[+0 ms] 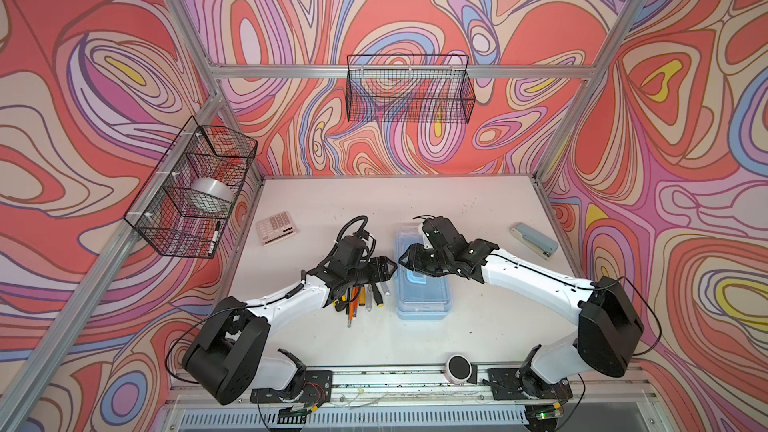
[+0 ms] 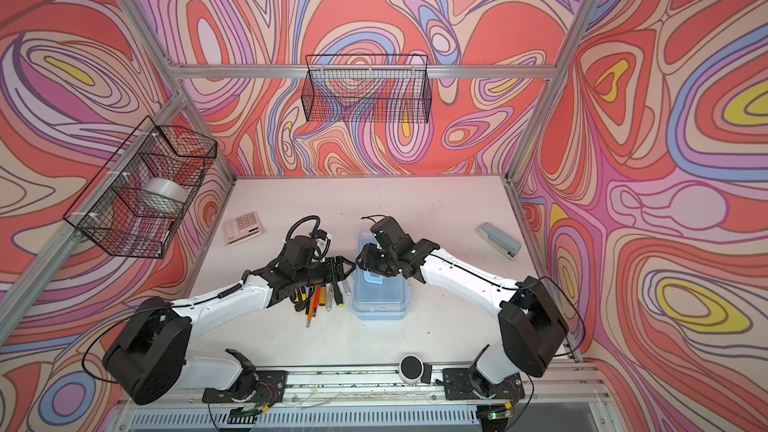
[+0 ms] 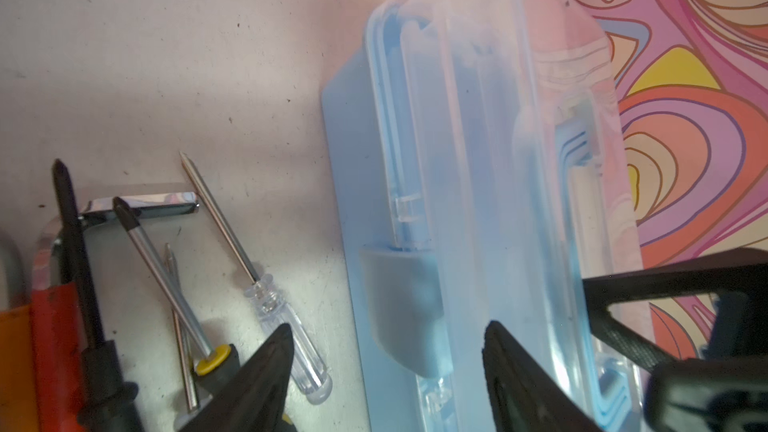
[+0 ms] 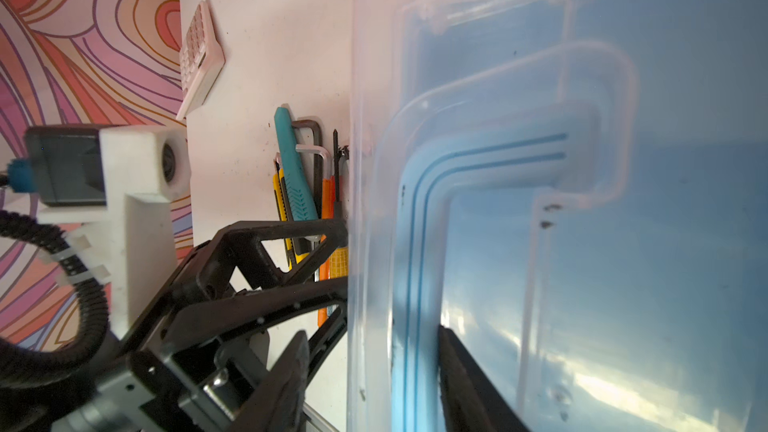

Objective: Pack the tool kit

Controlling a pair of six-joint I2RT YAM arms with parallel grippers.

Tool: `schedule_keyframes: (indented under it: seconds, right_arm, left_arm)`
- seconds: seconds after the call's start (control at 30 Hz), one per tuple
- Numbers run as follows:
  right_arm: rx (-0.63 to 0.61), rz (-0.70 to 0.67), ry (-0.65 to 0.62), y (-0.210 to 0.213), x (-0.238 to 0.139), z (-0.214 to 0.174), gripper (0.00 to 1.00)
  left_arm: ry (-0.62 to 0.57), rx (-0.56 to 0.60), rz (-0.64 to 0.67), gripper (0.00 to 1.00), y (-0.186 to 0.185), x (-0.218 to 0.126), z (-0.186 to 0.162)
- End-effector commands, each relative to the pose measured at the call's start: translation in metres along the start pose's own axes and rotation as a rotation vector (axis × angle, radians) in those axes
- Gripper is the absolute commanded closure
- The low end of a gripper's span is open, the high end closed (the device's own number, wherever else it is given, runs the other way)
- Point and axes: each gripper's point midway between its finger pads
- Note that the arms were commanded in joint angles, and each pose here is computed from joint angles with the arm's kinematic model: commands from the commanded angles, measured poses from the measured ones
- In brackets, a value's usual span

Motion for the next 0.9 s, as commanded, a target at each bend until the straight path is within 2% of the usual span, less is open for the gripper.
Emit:
schedule_keyframes:
  seconds: [0.0, 0.13, 0.23, 0.57, 0.87]
  right_arm:
    - [0.075, 0.102, 0.06, 0.001, 0.012, -0.017, 0.48]
    - [0.14, 0.279, 0.029, 0.007, 0.006, -0.015, 0.49]
    - [0.15, 0.341, 0.015, 0.006, 0.0, -0.011, 0.49]
    - [0.14, 0.31, 0.006, -0.016, 0.002, -0.008, 0.52]
    - [0.111, 0.279, 0.031, -0.032, 0.016, -0.011, 0.6]
  left_arm:
    - [0.006, 0.005, -0.036, 0.27, -0.009, 0.006, -0.002]
    - [0.014, 0.009, -0.033, 0.27, -0.007, 0.013, -0.002]
    - [0.019, 0.011, -0.041, 0.27, -0.008, 0.017, -0.001]
    - [0.018, 0.035, -0.033, 0.27, -0.012, 0.021, 0.004]
    - [0.025, 0.048, -0.027, 0.27, -0.012, 0.021, 0.004]
Point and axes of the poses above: each gripper's point midway between its finger pads, its own x axis out along the fingers, its own y axis along the line the jaws close on, z = x × y, and after that the axes turned 12 degrees about -x, right-handed
